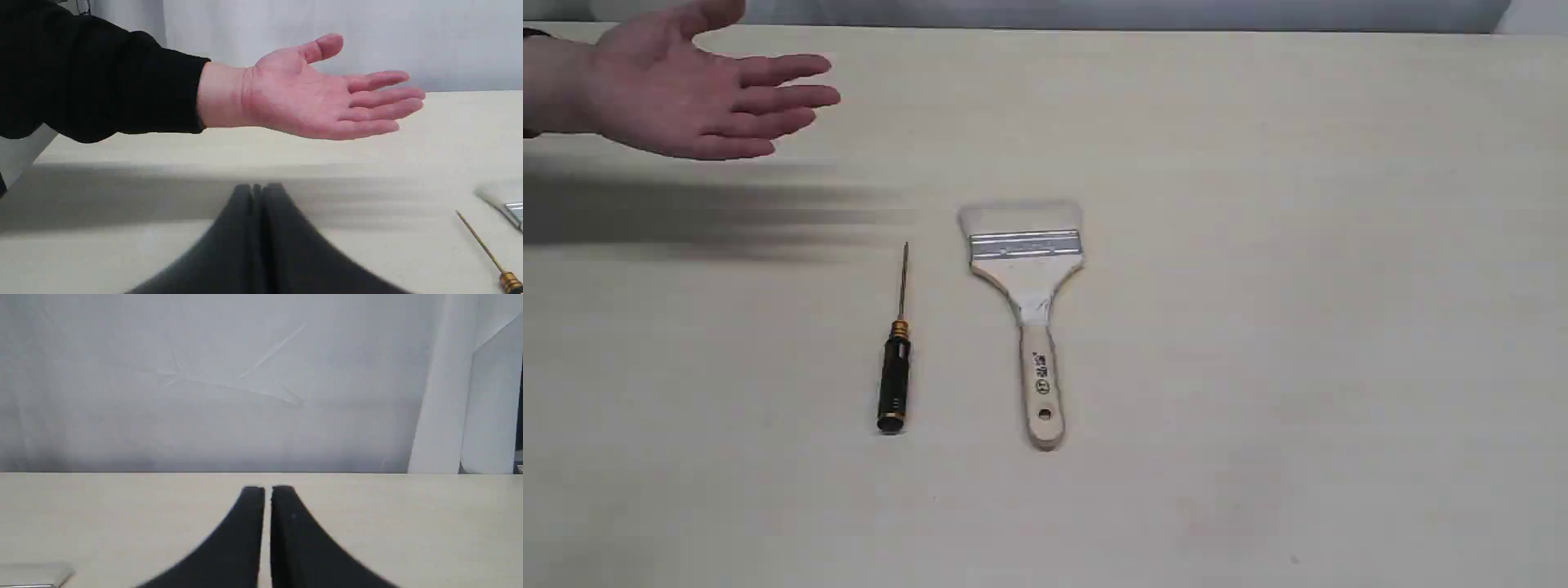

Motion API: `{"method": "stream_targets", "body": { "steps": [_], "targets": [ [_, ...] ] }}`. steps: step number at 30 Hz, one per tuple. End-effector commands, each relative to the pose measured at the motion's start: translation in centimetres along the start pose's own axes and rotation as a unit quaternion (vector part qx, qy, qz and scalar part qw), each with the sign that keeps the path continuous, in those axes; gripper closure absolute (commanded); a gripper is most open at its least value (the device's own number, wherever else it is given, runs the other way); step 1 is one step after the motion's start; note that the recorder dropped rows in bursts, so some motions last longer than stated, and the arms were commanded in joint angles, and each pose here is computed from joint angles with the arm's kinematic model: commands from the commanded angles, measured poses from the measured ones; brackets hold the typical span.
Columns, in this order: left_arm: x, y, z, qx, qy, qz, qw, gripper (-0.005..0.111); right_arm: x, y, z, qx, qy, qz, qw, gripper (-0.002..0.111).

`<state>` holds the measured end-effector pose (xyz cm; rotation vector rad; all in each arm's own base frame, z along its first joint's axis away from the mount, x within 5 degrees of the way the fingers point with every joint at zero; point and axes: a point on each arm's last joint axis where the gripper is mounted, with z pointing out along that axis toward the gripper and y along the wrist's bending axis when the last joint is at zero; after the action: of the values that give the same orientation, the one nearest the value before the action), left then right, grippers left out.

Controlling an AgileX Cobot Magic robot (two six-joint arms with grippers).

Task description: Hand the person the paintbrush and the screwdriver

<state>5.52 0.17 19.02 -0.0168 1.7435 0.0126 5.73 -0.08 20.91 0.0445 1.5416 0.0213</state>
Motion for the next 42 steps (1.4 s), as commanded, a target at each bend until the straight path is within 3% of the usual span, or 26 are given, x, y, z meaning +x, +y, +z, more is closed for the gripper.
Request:
{"method": "stream_targets", "body": {
  "steps": [1, 11, 15, 18, 26, 30, 35, 42],
  "targets": [
    [0.0, -0.1, 0.0, 0.004, -0.005, -0.003, 1.0, 0.107, 0.1, 0.0, 0.0, 0.002, 0.0, 0.005, 1.0, 0.104],
    [0.0, -0.1, 0.0, 0.004, -0.005, -0.003, 1.0, 0.107, -0.4, 0.0, -0.1, 0.001, -0.026, 0.049, 0.998, 0.104],
    [0.0, -0.1, 0.0, 0.004, -0.005, -0.003, 1.0, 0.107, -1.8, -0.4, -0.3, 0.002, -0.107, 0.198, 0.974, 0.103],
    [0.0, -0.1, 0.0, 0.004, -0.005, -0.003, 1.0, 0.107, -4.0, 0.2, -0.5, -0.027, -0.072, 0.225, 0.971, 0.096],
    [-0.1, 0.0, 0.0, 0.004, -0.006, -0.001, 1.0, 0.107, -11.5, 2.3, 0.0, -0.159, -0.043, 0.138, 0.977, 0.055],
    [-0.1, 0.0, 0.0, 0.004, -0.006, -0.001, 1.0, 0.107, -13.9, 4.6, 2.6, -0.229, 0.04, 0.07, 0.97, 0.054],
    [-0.1, 0.0, 0.0, 0.004, -0.006, -0.001, 1.0, 0.107, -15.2, 9.5, 7.8, -0.302, 0.173, 0.0, 0.938, 0.054],
    [-0.1, 0.0, 0.0, 0.004, -0.006, -0.001, 1.0, 0.107, -12.5, 16.4, 14.9, -0.33, 0.353, -0.092, 0.871, 0.054]
  ]
}}
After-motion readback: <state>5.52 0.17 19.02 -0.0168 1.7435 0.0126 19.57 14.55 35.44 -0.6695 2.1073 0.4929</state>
